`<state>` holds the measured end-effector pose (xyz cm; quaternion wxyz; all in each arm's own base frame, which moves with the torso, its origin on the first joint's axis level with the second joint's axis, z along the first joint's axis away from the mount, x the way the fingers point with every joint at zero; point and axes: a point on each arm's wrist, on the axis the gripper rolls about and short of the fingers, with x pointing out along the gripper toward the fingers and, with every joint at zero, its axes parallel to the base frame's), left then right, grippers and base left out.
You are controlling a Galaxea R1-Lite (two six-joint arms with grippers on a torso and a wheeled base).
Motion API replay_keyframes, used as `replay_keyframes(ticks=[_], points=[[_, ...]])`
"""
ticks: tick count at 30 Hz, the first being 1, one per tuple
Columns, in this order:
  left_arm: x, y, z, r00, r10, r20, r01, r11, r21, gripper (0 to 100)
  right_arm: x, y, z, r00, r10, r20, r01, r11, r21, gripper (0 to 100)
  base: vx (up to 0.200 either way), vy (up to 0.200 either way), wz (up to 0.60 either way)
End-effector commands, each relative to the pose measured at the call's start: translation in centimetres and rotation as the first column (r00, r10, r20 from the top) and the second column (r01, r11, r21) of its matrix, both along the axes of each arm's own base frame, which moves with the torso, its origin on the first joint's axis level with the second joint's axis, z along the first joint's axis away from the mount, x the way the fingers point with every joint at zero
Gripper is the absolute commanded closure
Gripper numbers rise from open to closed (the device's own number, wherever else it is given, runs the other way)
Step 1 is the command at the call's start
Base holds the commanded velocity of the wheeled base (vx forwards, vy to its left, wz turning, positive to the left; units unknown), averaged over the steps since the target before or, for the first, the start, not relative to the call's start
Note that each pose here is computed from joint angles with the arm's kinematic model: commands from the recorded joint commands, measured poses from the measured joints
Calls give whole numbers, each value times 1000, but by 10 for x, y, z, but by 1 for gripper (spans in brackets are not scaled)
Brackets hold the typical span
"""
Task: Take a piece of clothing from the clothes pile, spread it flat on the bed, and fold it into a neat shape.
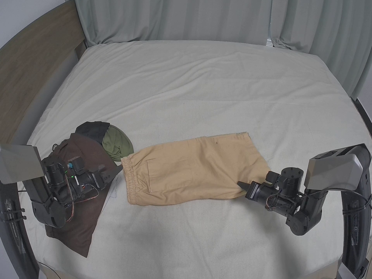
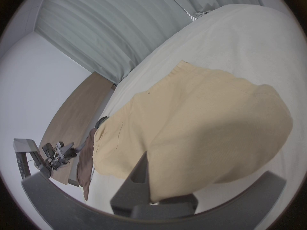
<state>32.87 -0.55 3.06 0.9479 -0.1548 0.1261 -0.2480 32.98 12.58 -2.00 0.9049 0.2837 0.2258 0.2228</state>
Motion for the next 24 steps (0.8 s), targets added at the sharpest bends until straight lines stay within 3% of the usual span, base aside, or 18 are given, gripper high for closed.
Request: replay_keyframes(ticks=[1, 10, 12, 13, 17, 24], points=[[0, 5, -1, 1000, 12, -6, -12, 1000, -8, 0, -18, -9, 2, 999, 0, -33, -1, 999, -40, 100, 0, 0, 0], [0, 10, 1, 1000, -6, 1, 6, 1000, -13, 0, -48, -28, 8, 997, -12, -81, 3, 993, -117, 100, 0, 0, 0], [-1, 10, 1, 1000, -23, 2, 23, 1000, -14, 0, -51, -30, 7, 996, -13, -91, 2, 992, -123, 100, 0, 0, 0], [-4, 9, 3, 997, -81, 2, 82, 996, -24, 0, -56, -33, 6, 994, -15, -107, 0, 991, -134, 100, 0, 0, 0], [-9, 8, 6, 987, -161, 5, 161, 986, -40, 0, -57, -33, 6, 994, -16, -110, 1, 991, -132, 100, 0, 0, 0], [-10, 8, 7, 984, -175, 9, 176, 984, -43, 0, -58, -31, 6, 993, -4, -115, -11, 991, -134, 100, 0, 0, 0]])
